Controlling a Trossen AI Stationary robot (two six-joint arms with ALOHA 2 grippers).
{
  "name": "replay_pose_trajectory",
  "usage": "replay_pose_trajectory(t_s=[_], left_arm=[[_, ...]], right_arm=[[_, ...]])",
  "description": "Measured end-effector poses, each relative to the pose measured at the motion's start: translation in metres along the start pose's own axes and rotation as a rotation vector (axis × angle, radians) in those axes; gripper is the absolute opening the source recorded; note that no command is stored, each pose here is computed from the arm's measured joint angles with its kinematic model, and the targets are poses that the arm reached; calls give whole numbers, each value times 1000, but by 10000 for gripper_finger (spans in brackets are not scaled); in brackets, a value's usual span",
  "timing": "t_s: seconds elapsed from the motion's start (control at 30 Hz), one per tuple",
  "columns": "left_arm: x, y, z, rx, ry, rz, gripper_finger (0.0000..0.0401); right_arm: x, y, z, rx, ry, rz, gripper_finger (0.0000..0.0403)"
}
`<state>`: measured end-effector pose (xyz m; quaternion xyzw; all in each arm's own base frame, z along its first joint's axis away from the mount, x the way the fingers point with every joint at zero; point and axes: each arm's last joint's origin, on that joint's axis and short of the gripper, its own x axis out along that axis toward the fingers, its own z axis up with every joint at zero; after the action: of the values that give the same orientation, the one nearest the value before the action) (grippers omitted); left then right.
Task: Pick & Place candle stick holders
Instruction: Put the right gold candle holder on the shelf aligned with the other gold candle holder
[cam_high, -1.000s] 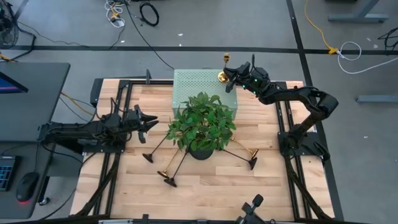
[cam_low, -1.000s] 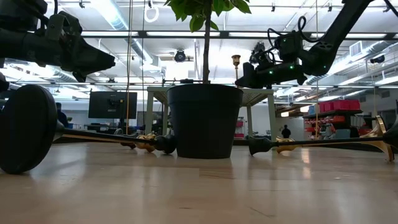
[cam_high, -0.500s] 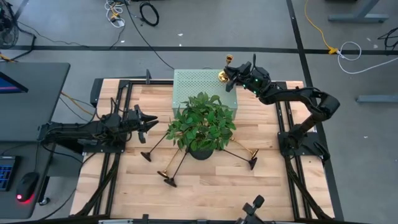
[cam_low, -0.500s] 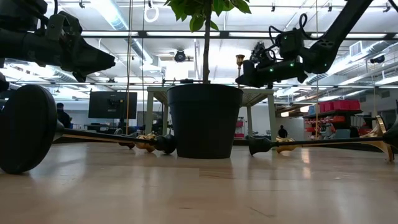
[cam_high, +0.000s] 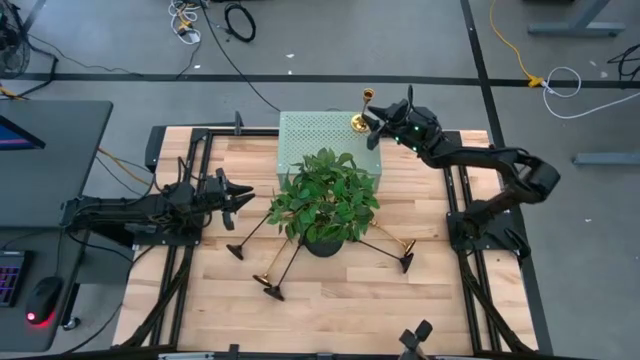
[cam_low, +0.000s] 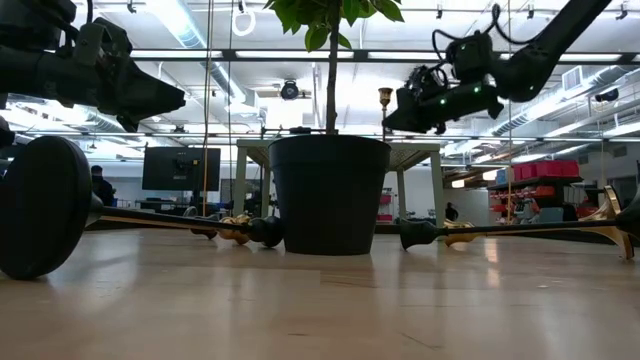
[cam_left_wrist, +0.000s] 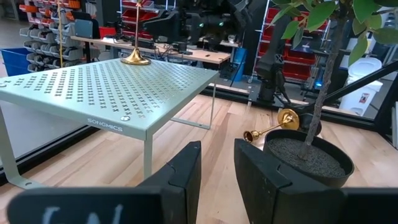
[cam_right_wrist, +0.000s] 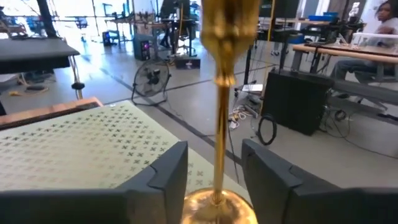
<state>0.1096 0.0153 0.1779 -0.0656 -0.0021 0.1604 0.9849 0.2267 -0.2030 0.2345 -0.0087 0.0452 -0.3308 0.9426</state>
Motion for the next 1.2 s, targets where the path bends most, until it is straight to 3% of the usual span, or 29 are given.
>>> replay_pose_trajectory(t_s=[0.23, 0.53, 0.73, 0.97, 1.2], left_arm=[[0, 0, 0, 0, -1, 4, 99], [0, 0, 0, -4, 0, 3, 99], [0, -1, 0, -13, 4, -33, 99], [0, -3, 0, -13, 15, -114, 99], [0, -3, 0, -14, 15, -117, 99]], right_arm=[[-27, 11, 18, -43, 88, 24, 187], [-83, 37, 27, -77, 345, 35, 183], [-113, 64, 26, 4, 462, 164, 170], [-142, 97, 26, 29, 734, 356, 154], [-161, 120, 25, 78, 911, 407, 142]])
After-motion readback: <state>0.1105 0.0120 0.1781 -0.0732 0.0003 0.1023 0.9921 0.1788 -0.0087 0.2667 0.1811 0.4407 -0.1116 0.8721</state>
